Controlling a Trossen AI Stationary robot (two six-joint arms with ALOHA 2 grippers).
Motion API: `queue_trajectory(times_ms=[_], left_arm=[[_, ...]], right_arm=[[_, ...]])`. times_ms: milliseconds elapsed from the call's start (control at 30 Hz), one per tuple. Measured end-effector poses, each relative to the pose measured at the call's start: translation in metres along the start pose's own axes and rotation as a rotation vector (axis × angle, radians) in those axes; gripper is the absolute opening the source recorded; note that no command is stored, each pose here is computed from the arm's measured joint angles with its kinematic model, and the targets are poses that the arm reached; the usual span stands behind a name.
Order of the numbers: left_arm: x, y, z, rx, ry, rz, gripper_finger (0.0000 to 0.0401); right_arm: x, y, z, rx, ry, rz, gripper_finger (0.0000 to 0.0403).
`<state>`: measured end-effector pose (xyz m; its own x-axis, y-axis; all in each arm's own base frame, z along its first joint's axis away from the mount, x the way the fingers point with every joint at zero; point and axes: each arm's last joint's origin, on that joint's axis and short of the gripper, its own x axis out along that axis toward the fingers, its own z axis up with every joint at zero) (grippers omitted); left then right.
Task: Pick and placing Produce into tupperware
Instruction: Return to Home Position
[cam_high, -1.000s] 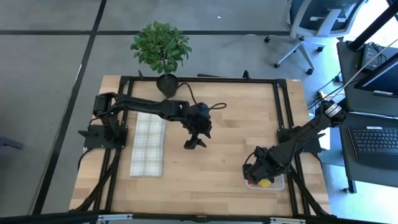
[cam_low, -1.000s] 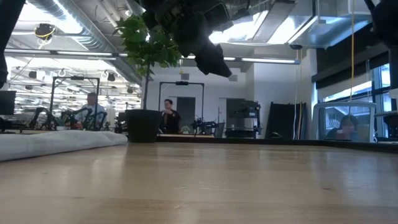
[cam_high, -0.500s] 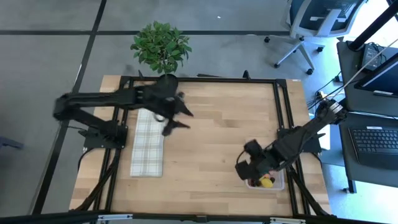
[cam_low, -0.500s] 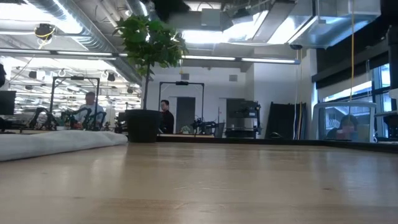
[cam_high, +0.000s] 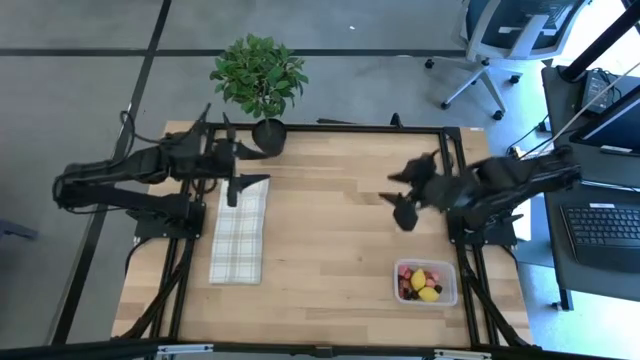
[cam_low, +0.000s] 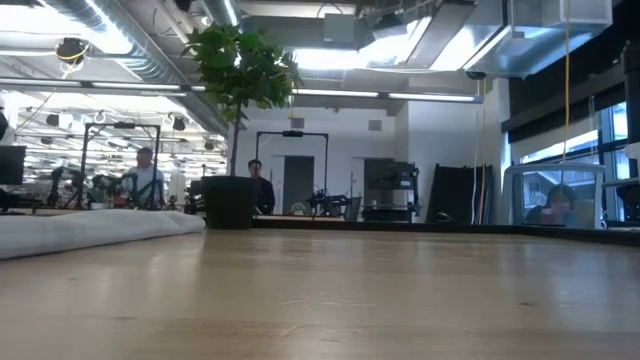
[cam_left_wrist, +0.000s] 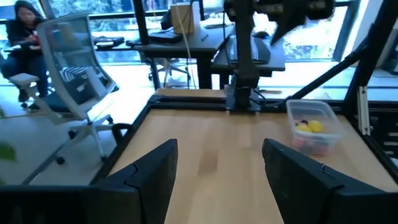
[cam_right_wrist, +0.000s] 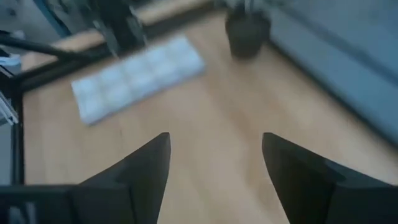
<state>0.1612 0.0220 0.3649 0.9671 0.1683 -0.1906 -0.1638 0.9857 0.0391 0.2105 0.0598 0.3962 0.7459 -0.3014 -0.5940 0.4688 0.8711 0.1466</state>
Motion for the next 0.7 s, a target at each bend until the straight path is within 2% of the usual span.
queue_trajectory(times_ms=[100, 267, 400, 700], left_arm=[[-0.009, 0.002, -0.006, -0.002, -0.01, 0.032, 0.0228], [-0.018, 0.009, -0.018, -0.012, -0.026, 0.201, 0.0228], [-0.02, 0.014, -0.035, -0.047, -0.067, 0.312, 0.0228], [-0.028, 0.019, -0.074, -0.096, -0.173, 0.371, 0.0228]], right_arm=[[-0.007, -0.021, 0.008, -0.08, -0.122, 0.019, 0.0255], [-0.015, -0.055, 0.003, -0.143, -0.245, 0.082, 0.0255], [-0.015, -0.082, -0.016, -0.117, -0.326, 0.095, 0.0255], [-0.011, -0.121, -0.067, -0.068, -0.474, 0.137, 0.0255]])
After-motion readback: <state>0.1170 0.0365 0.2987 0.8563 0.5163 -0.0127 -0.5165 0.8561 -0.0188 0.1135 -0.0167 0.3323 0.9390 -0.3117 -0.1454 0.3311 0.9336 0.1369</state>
